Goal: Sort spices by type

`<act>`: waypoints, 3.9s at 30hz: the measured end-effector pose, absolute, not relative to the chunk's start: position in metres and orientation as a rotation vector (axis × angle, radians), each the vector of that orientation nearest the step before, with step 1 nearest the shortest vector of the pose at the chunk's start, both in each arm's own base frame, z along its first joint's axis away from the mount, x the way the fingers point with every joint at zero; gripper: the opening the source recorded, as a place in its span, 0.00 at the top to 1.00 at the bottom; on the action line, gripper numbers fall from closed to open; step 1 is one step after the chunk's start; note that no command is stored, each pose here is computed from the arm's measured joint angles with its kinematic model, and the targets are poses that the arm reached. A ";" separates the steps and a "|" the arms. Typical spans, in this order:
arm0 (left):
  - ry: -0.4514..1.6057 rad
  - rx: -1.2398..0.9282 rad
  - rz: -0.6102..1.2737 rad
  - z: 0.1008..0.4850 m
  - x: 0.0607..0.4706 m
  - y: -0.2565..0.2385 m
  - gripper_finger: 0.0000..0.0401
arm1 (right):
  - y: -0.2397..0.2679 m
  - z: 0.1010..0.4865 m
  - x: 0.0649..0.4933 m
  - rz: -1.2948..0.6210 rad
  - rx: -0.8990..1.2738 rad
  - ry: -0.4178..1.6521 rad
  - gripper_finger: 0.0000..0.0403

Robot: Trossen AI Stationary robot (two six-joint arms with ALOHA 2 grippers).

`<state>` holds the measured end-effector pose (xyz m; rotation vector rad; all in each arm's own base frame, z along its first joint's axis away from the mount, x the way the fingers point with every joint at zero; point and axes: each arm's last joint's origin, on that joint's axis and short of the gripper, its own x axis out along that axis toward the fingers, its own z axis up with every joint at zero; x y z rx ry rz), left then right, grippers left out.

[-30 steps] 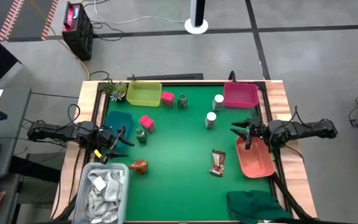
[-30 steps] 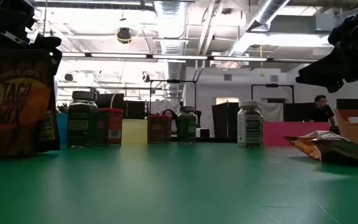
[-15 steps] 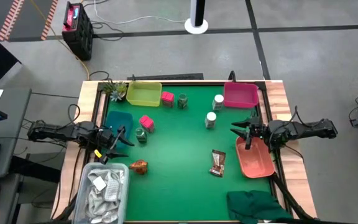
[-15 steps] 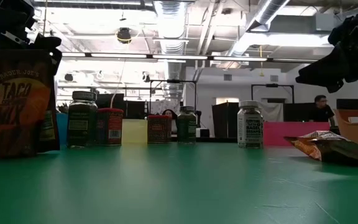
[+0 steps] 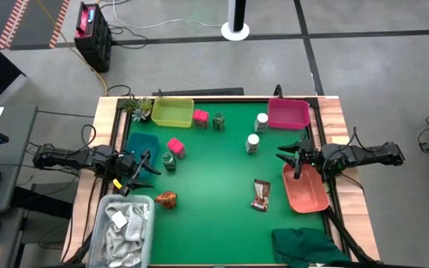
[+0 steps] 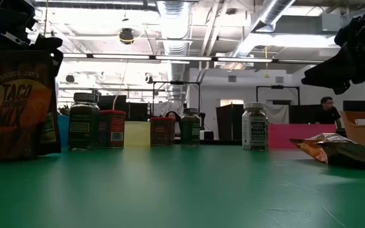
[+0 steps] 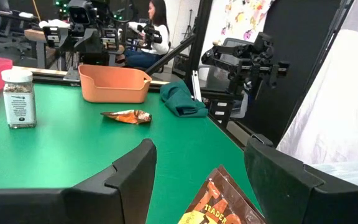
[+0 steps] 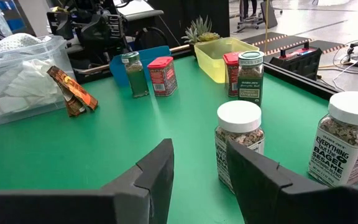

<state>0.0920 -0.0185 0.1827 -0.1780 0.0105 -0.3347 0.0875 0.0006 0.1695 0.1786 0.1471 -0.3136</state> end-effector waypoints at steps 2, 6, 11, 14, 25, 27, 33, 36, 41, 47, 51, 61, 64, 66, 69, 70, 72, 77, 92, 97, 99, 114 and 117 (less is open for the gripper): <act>0.011 -0.178 -0.335 0.183 0.092 -0.019 0.42 | 0.001 0.169 0.088 -0.314 0.178 0.148 0.56; 0.010 -0.178 -0.335 0.183 0.092 -0.019 0.42 | 0.001 0.169 0.088 -0.314 0.179 0.147 0.56; 0.011 -0.178 -0.335 0.183 0.092 -0.019 0.42 | 0.001 0.169 0.088 -0.314 0.179 0.148 0.56; 0.010 -0.178 -0.334 0.183 0.092 -0.018 0.42 | 0.001 0.169 0.088 -0.314 0.178 0.148 0.56; -0.002 -0.173 -0.178 0.182 0.093 -0.014 0.42 | 0.001 0.169 0.088 -0.314 0.179 0.148 0.56; -0.003 -0.173 -0.173 0.182 0.093 -0.014 0.42 | 0.001 0.169 0.088 -0.314 0.178 0.148 0.56; -0.030 -0.186 -0.062 0.184 0.094 -0.011 0.42 | 0.001 0.169 0.088 -0.314 0.178 0.148 0.56; -0.022 -0.172 0.044 0.185 0.095 -0.008 0.42 | -0.001 0.170 0.087 -0.339 0.018 0.166 0.56; 0.035 -0.176 0.127 0.198 0.097 -0.006 0.42 | -0.003 0.171 0.088 -0.357 -0.212 0.191 0.56; 0.082 -0.227 0.161 0.215 0.107 -0.007 0.42 | -0.004 0.172 0.087 -0.385 -0.352 0.216 0.56; 0.145 -0.222 0.180 0.227 0.117 -0.008 0.42 | -0.004 0.172 0.087 -0.387 -0.371 0.221 0.56; 0.493 -0.136 0.324 0.248 0.148 0.002 0.42 | -0.004 0.179 0.088 -0.428 0.246 0.019 0.56; 0.610 -0.124 0.360 0.253 0.158 0.006 0.42 | -0.004 0.179 0.088 -0.416 0.258 0.014 0.56; 0.676 -0.118 0.371 0.255 0.164 0.009 0.42 | -0.004 0.180 0.088 -0.410 0.282 0.005 0.56; 0.740 -0.110 0.369 0.258 0.173 0.009 0.42 | -0.004 0.181 0.089 -0.408 0.353 -0.021 0.56; 0.759 -0.103 0.367 0.258 0.175 0.009 0.42 | -0.004 0.182 0.089 -0.406 0.379 -0.036 0.56; 0.780 -0.093 0.349 0.260 0.181 0.009 0.42 | -0.004 0.185 0.088 -0.402 0.429 -0.067 0.56; 0.794 -0.086 0.312 0.268 0.191 0.008 0.42 | -0.005 0.185 0.088 -0.457 0.506 -0.098 0.56; 0.871 -0.121 0.368 0.266 0.206 0.017 0.42 | -0.004 0.188 0.093 -0.422 0.372 -0.077 0.55; 0.869 -0.120 0.371 0.266 0.206 0.017 0.42 | -0.006 0.190 0.101 -0.458 0.275 -0.063 0.54; 0.867 -0.118 0.376 0.266 0.206 0.017 0.42 | -0.007 0.190 0.106 -0.471 0.220 -0.051 0.54; 0.923 -0.132 0.391 0.263 0.202 0.017 0.33 | -0.015 0.191 0.140 -0.374 0.012 -0.016 0.45; 1.000 -0.137 0.406 0.259 0.195 0.016 0.25 | -0.016 0.190 0.146 -0.381 0.013 0.024 0.37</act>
